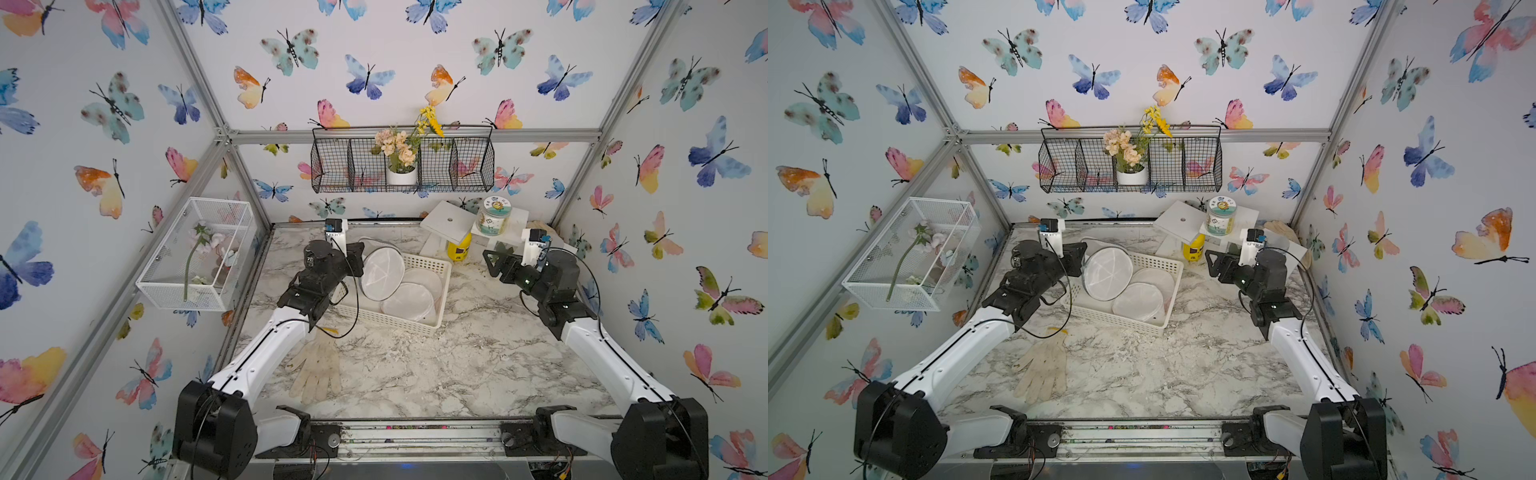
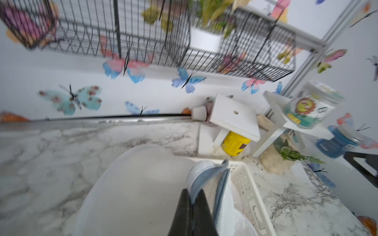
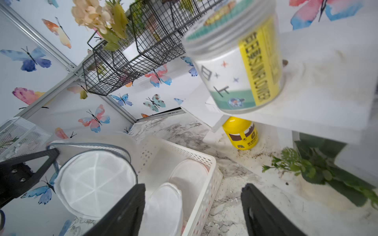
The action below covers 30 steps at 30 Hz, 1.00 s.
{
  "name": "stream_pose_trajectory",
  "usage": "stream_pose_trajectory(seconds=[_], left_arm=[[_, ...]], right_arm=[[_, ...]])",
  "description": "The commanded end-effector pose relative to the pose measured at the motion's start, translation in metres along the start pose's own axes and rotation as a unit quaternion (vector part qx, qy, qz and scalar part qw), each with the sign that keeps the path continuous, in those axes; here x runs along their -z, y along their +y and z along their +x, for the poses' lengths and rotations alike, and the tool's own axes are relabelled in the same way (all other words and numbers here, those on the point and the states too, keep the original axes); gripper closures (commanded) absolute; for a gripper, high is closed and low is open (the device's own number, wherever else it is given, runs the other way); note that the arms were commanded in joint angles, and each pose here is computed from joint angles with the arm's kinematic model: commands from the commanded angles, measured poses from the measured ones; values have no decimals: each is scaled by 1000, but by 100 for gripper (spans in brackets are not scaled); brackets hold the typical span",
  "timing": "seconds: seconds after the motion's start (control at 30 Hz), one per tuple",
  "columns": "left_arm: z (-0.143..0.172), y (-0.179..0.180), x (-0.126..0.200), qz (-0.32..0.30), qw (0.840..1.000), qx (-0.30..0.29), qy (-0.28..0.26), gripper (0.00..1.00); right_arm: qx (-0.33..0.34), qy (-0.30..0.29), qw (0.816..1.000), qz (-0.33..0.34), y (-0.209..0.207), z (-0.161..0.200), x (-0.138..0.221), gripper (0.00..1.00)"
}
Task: Turn the laundry bag inside out
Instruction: Pick up the laundry bag and place it in the bin.
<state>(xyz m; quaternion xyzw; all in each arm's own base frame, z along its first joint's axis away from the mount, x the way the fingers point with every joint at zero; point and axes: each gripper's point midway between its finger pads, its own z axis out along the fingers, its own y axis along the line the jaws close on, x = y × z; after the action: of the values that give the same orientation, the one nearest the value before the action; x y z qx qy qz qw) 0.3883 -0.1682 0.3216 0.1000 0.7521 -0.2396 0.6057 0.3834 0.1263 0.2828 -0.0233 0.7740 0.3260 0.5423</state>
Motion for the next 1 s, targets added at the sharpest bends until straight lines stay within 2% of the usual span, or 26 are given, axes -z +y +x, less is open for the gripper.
stream_pose_trajectory(seconds=[0.0, 0.17, 0.33, 0.43, 0.57, 0.7, 0.8, 0.87, 0.97], left_arm=[[-27, -48, 21, 113, 985, -119, -46, 100], [-37, -94, 40, 239, 956, -166, -46, 100], [-37, -117, 33, 279, 948, -153, -7, 100], [-30, -126, 22, 270, 951, -150, 11, 100], [-16, -136, 7, 256, 954, -147, 38, 100], [-7, -128, -13, 199, 967, -146, 62, 100], [-7, -104, -31, 115, 982, -129, 78, 100], [-7, -94, -38, 83, 986, -119, 82, 100], [-9, -91, -43, 73, 988, -110, 76, 100]], right_arm=[[53, 0, 996, -69, 35, -20, 1, 22], [129, 3, 980, -154, 78, -33, -2, 23], [225, -7, 948, -224, 138, -17, -2, 24], [250, -14, 938, -241, 168, -1, -5, 24], [255, -32, 936, -239, 198, 12, -8, 29], [230, -52, 956, -176, 197, 3, -13, 29], [204, -37, 972, -114, 181, -3, -18, 29], [200, -21, 975, -98, 177, 1, -19, 29], [199, 2, 974, -105, 180, 16, -21, 28]])
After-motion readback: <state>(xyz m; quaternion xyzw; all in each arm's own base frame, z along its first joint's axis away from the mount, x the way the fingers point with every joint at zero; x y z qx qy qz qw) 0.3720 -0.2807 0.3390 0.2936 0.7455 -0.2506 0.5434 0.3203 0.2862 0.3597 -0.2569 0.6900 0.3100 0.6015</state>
